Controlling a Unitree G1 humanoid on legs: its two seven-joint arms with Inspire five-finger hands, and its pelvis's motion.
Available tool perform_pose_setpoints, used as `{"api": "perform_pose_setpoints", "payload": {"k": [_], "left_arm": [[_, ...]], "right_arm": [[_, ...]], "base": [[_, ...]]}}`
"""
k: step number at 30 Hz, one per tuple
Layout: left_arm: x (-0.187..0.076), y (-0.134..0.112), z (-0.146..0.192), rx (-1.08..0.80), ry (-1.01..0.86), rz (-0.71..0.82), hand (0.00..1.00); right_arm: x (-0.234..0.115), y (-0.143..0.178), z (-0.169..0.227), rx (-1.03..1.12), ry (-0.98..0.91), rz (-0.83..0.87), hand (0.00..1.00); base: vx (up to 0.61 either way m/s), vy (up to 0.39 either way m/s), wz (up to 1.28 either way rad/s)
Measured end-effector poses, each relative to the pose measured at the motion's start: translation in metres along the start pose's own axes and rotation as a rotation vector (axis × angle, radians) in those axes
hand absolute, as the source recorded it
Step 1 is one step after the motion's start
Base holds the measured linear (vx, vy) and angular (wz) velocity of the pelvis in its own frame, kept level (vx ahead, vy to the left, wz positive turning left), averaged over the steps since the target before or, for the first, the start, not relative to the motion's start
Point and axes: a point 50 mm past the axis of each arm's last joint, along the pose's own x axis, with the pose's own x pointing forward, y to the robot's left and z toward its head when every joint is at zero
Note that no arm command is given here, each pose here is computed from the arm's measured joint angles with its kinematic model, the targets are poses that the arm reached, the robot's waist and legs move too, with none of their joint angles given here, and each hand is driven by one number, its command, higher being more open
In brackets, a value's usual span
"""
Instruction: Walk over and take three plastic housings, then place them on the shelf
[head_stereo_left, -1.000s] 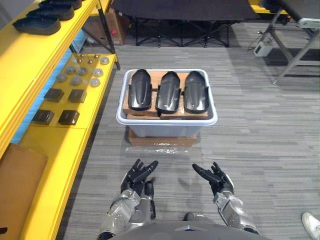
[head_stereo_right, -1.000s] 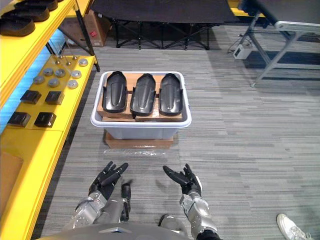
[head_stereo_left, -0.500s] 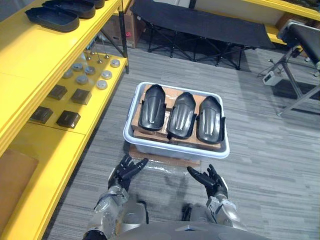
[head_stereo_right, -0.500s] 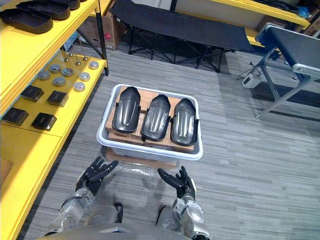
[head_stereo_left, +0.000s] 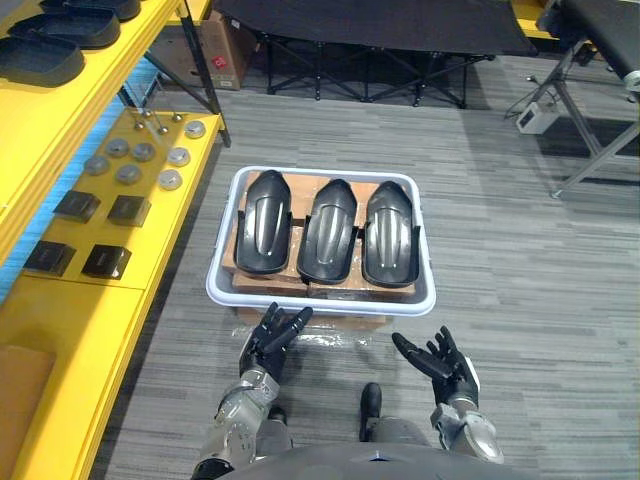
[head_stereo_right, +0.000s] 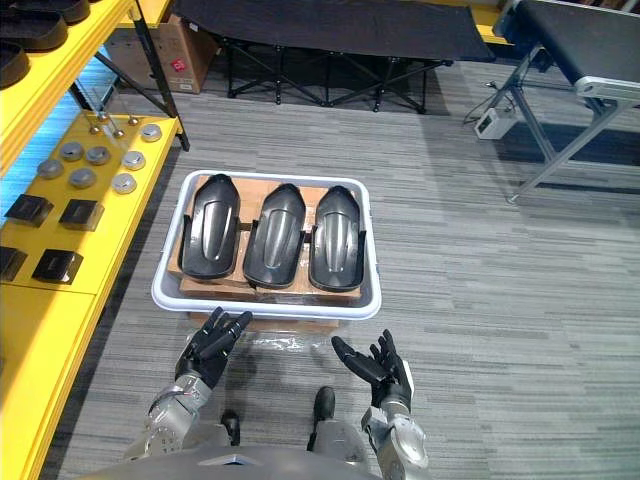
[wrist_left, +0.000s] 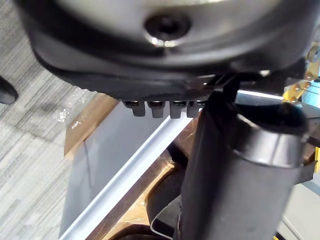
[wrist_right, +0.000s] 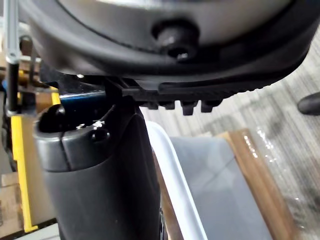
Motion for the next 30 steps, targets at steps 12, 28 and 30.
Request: {"api": "perform_pose_setpoints", "payload": {"k": [12, 28, 30], "left_arm": [[-0.008, 0.018, 0.015, 0.041, -0.03, 0.036, 1.0], [0.022, -0.027, 0.063, 0.189, -0.131, -0.118, 1.0], [0.023, -0.027, 0.06, 0.196, -0.117, -0.123, 1.0]], "right_arm": [[-0.011, -0.009, 0.044, 0.033, -0.199, -0.061, 1.0], [0.077, -0.001, 0.25, -0.01, -0.63, -0.143, 1.0], [0.082, -0.001, 0.266, -0.038, -0.631, -0.156, 1.0]], "base": [[-0.04, -0.002, -0.21], [-0.11, -0.013, 0.07], [-0.07, 0.035, 0.26]]}}
